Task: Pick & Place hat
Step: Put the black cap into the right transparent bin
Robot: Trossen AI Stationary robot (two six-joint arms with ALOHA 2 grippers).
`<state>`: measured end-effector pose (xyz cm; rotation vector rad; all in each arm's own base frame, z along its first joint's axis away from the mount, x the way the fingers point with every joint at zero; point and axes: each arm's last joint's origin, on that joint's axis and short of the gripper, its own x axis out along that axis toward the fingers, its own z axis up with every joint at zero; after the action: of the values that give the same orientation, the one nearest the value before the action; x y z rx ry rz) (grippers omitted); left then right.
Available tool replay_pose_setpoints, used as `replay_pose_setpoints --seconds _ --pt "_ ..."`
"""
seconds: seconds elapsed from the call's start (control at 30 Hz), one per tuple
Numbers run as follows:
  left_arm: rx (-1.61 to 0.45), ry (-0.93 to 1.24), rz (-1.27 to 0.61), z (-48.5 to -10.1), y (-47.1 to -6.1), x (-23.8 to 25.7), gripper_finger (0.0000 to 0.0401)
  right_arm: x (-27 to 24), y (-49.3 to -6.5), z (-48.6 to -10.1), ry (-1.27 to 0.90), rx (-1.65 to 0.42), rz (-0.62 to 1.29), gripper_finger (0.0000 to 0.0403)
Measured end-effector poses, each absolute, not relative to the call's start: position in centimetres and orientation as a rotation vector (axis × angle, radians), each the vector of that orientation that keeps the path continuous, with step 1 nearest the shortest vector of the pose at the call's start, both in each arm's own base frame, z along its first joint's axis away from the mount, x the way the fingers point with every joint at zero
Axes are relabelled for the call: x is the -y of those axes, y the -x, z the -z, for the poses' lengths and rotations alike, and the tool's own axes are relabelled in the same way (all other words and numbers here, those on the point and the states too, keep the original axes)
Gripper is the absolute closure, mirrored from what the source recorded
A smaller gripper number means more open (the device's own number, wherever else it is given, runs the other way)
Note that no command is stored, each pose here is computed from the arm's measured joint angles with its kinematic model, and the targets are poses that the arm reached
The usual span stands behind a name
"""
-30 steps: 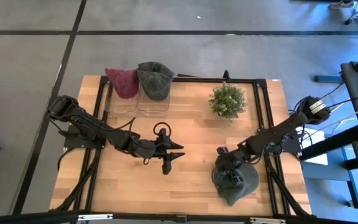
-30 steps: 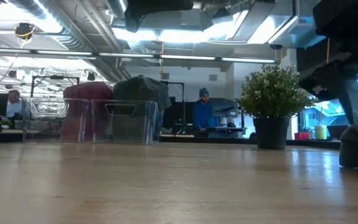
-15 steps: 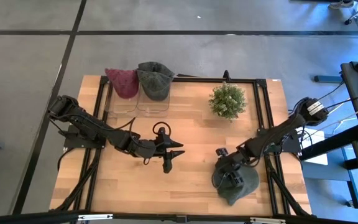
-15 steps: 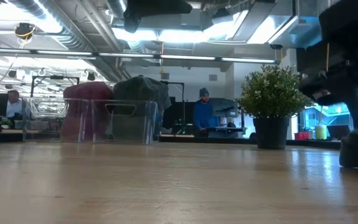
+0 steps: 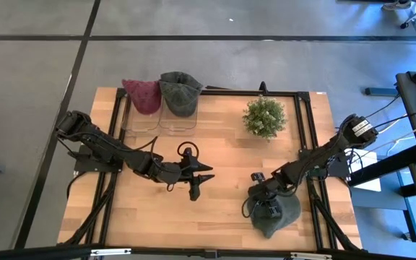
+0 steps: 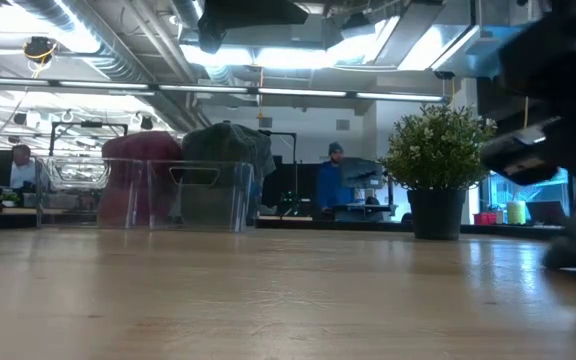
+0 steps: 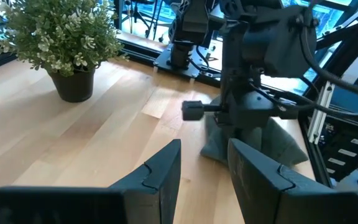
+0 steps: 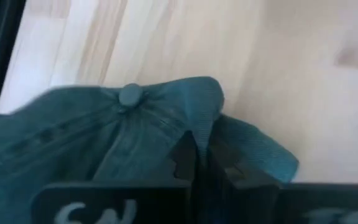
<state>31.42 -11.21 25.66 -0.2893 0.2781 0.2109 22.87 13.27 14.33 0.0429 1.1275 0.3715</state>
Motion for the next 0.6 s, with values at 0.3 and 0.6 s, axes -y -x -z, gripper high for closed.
replay_pose_setpoints --seconds 0.3,0.6 --pt "-0.266 0.304 -0.215 -25.8 -31.5 11.1 0.0274 -9.9 -25.0 -19.8 -0.111 -0.896 -0.155 0.0391" --pt "-0.146 0.283 -0.432 -27.4 -30.7 10.2 0.0273 -5.6 -25.4 -28.9 -0.065 -0.638 0.128 0.0391"
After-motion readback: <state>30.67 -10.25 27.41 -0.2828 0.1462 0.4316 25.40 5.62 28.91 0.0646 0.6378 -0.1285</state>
